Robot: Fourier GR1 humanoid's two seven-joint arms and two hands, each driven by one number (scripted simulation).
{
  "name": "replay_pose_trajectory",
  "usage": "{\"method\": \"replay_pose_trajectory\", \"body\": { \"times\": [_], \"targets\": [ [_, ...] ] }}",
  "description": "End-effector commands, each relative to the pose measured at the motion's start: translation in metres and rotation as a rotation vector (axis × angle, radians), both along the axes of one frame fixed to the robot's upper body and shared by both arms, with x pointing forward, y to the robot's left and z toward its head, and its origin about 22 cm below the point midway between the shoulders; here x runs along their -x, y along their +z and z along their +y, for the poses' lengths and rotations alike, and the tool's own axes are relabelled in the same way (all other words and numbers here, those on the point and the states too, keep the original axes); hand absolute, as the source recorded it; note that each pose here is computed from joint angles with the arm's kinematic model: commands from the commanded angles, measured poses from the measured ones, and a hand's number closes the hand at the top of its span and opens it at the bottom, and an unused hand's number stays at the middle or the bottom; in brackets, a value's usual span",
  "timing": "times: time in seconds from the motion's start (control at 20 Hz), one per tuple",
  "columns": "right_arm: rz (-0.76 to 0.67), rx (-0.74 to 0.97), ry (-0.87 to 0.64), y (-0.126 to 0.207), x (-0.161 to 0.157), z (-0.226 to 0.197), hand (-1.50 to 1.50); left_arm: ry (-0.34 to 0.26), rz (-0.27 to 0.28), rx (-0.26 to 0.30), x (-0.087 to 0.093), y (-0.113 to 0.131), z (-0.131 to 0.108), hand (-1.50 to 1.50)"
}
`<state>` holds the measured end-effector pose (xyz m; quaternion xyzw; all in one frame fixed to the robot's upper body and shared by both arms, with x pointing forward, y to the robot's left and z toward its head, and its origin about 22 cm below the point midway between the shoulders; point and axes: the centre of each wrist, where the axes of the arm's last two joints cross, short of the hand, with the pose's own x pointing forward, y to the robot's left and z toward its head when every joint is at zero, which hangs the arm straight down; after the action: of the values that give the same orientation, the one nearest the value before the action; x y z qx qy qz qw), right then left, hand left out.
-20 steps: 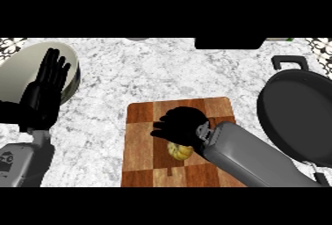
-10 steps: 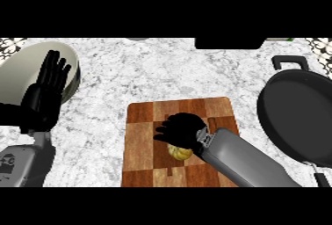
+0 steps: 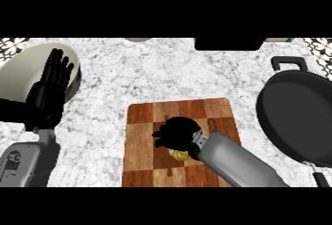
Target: Pick the squash from the cutting board and place it in the pot
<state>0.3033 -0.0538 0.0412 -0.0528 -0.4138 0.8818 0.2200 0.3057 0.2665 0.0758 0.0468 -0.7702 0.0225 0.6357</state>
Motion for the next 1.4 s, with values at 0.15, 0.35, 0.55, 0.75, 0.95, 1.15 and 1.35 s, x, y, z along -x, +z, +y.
{"method": "replay_pose_trajectory", "body": {
  "times": [0.15,0.35,0.55,0.75,0.95,1.15,1.35],
  "targets": [
    [0.065,0.008,0.125,-0.023,0.025,0.014,1.50,0.010,0.007,0.000,-0.010,0.007,-0.002,0.00],
    [0.031,-0.045,0.111,-0.013,0.017,-0.003,1.50,0.000,0.009,0.003,-0.013,0.005,-0.002,0.00],
    [-0.125,-0.116,0.099,0.011,0.041,0.020,1.50,0.008,0.006,-0.005,-0.004,0.004,0.003,0.00],
    [-0.174,-0.248,-0.016,0.030,0.056,0.026,1.50,0.007,-0.014,-0.010,-0.001,0.012,0.006,0.00],
    [-0.156,-0.533,-0.266,0.019,0.110,0.011,1.50,0.086,0.016,-0.013,0.004,-0.005,0.015,0.00],
    [-0.241,-0.751,-0.476,0.040,0.146,-0.004,1.50,0.084,0.022,-0.003,0.011,-0.008,0.020,0.00],
    [-0.469,-0.862,-0.628,0.081,0.173,-0.032,1.50,0.105,0.025,-0.011,0.014,-0.008,0.026,0.00]
  ]
}}
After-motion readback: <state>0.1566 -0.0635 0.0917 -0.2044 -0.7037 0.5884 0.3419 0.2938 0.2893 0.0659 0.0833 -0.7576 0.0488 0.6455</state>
